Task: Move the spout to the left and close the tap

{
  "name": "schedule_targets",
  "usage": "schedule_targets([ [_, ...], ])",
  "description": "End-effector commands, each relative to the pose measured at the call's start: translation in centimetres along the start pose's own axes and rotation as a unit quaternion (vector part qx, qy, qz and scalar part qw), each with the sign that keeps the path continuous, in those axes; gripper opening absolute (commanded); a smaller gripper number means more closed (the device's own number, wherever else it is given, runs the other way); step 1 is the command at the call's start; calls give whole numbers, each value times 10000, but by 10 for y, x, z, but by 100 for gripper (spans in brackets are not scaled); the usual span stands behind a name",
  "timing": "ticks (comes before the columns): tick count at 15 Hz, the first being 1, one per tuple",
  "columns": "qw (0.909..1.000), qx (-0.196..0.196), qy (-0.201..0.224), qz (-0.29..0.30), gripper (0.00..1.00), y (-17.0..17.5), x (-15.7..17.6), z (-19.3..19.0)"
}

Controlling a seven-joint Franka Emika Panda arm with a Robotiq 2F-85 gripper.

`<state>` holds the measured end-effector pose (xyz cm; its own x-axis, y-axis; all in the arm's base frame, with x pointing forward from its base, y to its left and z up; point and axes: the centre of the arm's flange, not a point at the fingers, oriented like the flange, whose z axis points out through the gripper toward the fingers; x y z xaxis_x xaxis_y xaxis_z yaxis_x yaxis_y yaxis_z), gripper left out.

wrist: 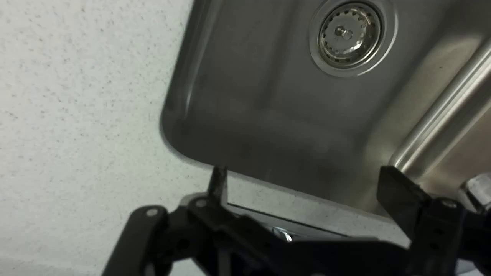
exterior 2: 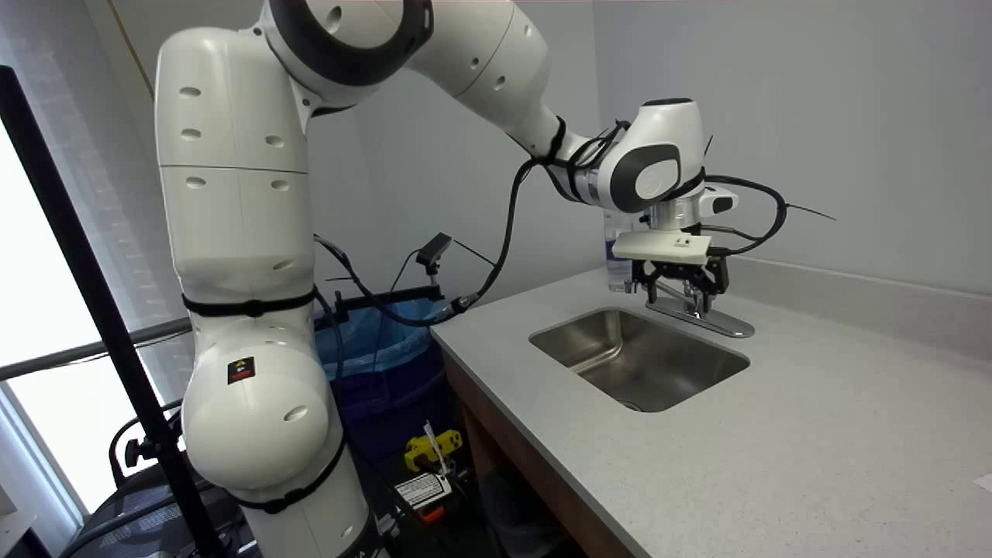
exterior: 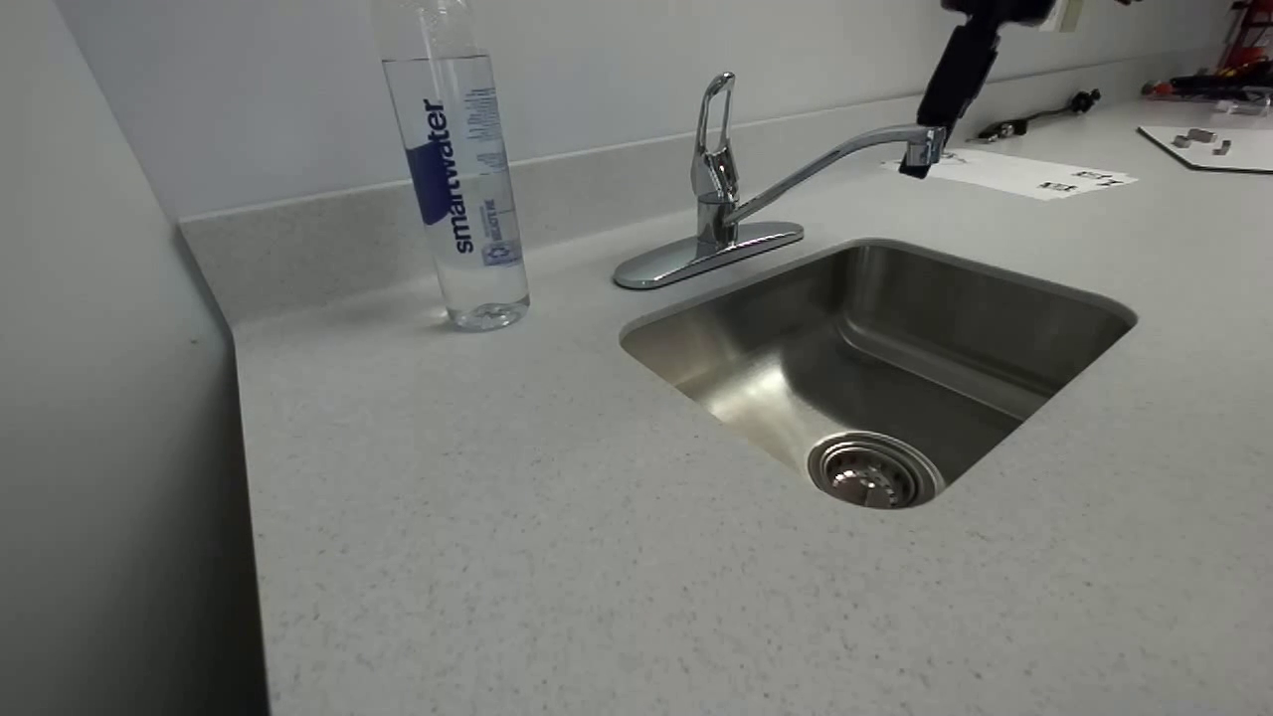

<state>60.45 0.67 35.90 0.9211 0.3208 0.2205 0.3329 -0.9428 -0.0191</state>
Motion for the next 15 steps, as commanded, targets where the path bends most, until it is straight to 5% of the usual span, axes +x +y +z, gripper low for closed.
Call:
schedule_targets([
  [1,9994,132,276,176,100,4,36,-1],
  [15,9982,523,159,237,100,-40,29,9],
])
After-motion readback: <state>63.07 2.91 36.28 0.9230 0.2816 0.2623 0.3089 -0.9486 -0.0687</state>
